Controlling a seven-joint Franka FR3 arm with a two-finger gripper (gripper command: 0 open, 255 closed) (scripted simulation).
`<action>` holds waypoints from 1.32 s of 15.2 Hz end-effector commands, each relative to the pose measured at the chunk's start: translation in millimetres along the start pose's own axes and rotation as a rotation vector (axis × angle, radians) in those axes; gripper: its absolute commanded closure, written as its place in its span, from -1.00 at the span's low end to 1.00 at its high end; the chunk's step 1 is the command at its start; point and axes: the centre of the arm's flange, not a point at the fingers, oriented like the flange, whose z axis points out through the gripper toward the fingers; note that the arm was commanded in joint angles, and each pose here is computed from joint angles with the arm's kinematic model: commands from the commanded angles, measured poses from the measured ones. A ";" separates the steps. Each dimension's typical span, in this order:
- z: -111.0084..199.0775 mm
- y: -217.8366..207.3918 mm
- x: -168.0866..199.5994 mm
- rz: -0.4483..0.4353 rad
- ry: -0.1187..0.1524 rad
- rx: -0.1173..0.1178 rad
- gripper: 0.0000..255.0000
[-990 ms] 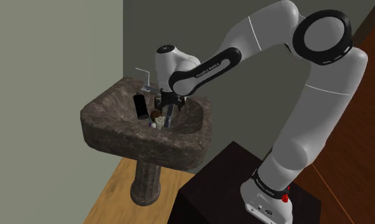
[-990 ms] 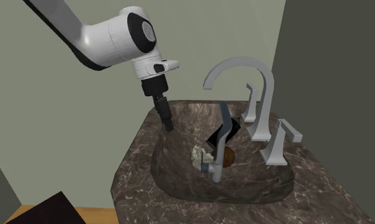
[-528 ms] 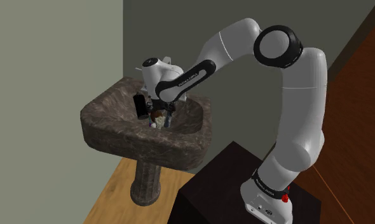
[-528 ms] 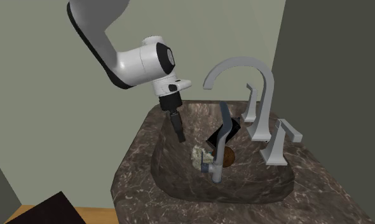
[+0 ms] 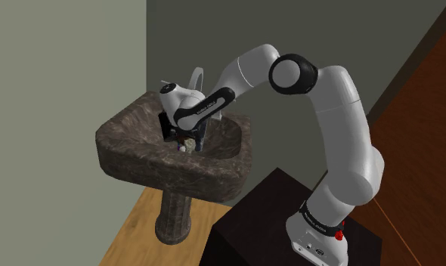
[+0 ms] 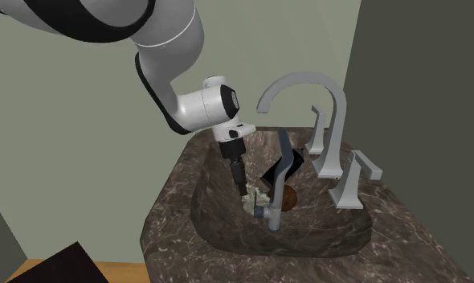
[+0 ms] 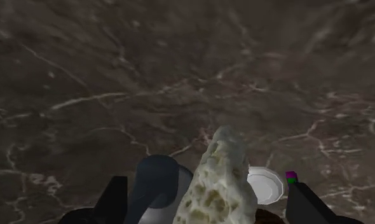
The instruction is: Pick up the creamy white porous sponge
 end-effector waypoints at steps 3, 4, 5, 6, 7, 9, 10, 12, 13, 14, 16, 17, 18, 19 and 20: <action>20.9 -8.0 -5.4 0.005 0.000 -0.002 -1.00; 25.7 -9.5 -6.7 0.005 0.000 -0.002 -1.00; 30.6 -11.1 -8.1 0.005 0.000 -0.002 -1.00; 33.4 -12.0 -9.0 0.005 0.000 -0.002 -1.00; 33.4 -12.0 -8.9 0.005 0.000 -0.002 -1.00; 32.6 -12.2 -9.1 0.005 0.001 -0.002 1.00; 32.5 -12.2 -9.0 0.005 0.001 -0.002 1.00; 32.7 -12.2 -8.9 0.005 0.001 -0.002 1.00; 32.8 -12.1 -8.9 0.005 0.001 -0.002 1.00; 32.8 -12.2 -8.8 0.005 0.001 -0.002 1.00; 32.9 -12.3 -9.0 0.005 0.001 -0.002 1.00; 33.4 -12.0 -8.9 0.005 0.000 -0.002 1.00; 28.5 -10.4 -7.6 0.005 0.000 -0.002 1.00; 23.7 -8.8 -6.2 0.005 0.000 -0.002 1.00; 18.8 -7.3 -4.8 0.005 0.000 -0.002 1.00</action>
